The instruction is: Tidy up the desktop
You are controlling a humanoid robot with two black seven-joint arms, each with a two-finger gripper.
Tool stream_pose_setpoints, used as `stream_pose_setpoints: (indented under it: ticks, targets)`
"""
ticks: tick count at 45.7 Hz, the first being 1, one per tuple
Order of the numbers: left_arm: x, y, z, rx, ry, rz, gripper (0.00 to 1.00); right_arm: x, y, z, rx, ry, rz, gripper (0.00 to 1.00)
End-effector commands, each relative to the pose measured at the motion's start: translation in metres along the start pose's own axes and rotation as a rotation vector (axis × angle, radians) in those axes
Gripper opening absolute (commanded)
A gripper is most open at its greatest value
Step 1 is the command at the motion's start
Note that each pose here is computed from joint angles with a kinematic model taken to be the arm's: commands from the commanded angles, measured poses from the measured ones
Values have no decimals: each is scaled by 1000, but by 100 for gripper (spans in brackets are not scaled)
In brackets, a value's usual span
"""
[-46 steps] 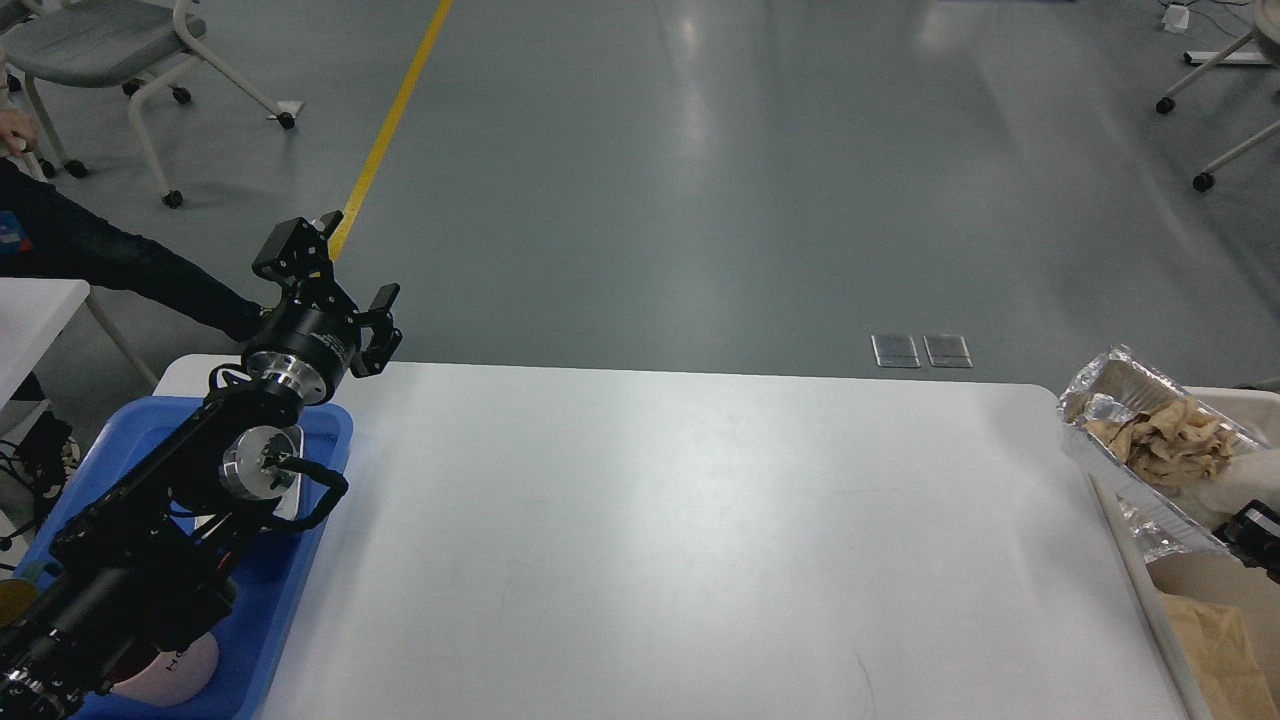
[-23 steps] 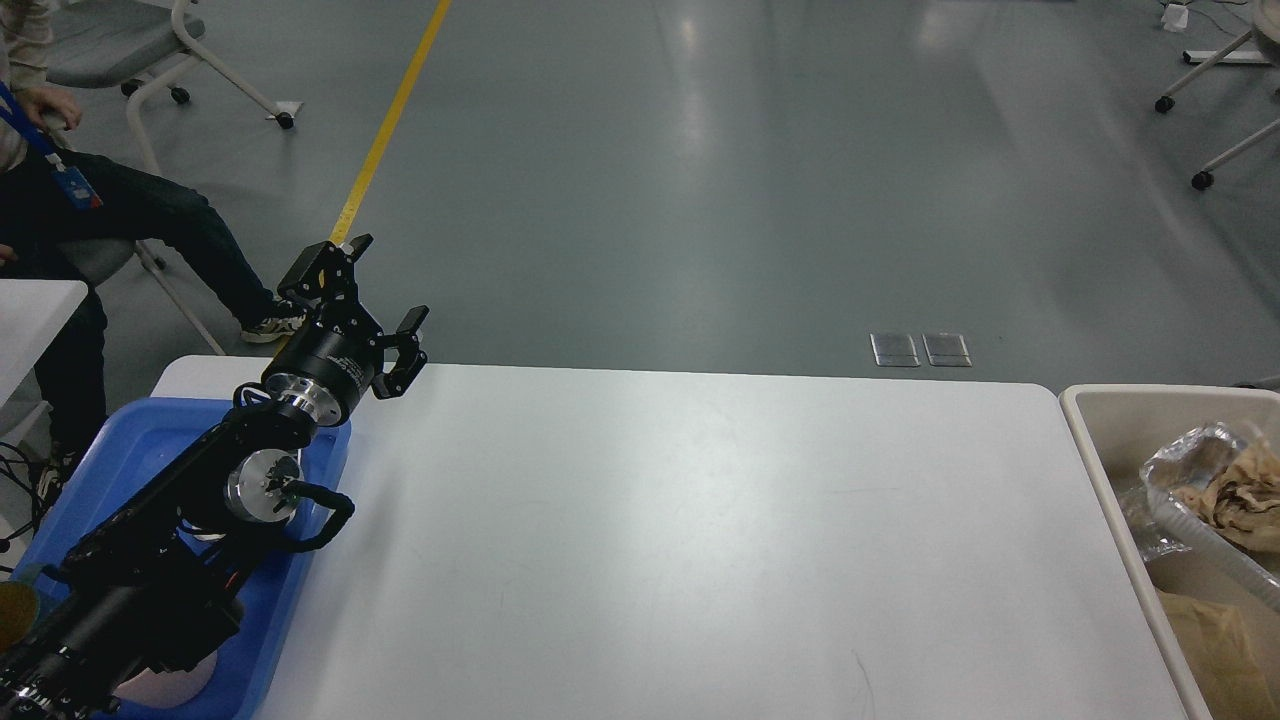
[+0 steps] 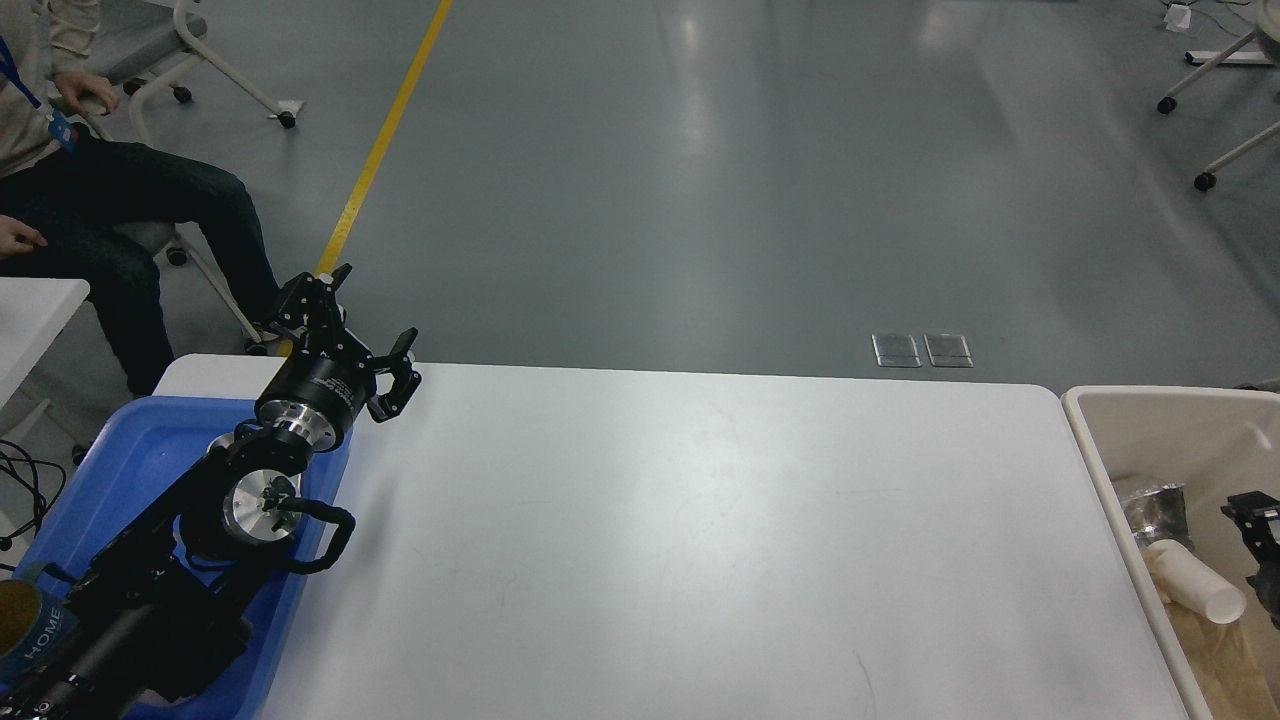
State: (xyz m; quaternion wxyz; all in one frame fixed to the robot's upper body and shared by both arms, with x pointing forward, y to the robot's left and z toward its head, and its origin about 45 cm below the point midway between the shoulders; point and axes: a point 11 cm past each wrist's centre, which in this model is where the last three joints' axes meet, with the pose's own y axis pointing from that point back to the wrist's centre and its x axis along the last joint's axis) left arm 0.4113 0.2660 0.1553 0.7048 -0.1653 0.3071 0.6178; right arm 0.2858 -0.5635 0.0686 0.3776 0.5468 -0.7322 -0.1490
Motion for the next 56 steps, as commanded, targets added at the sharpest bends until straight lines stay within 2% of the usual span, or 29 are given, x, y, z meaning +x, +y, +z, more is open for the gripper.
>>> stream_pose_setpoints:
  ticks: [1,5,10,14,19,24,28,35,47,56]
  targets:
    - [8,5,0,-9,17,22,96,0,-6,-54,157,-341,24,100]
    - [15,9,-1,-11,27,39,96,-23,-6,-92,267,-542,-71,100]
    - [21,11,0,-16,31,54,96,-42,16,-159,490,-789,-256,100]
    - [27,15,0,-23,41,71,96,-58,39,-179,605,-936,-361,100]
    - [33,18,1,-31,52,89,96,-101,76,-225,795,-1089,-516,100]
    - [37,23,1,-46,73,99,96,-132,91,-227,943,-1296,-492,100]
    - [39,30,1,-68,112,100,96,-144,93,-217,950,-1274,-485,100]
    - [21,39,-6,-78,158,33,96,-153,90,-200,916,-1227,-493,100]
    - [16,39,-11,-82,189,27,96,-173,94,-161,868,-1276,-561,100]
    - [13,39,-4,-104,208,-15,96,-189,99,-151,830,-1285,-601,100]
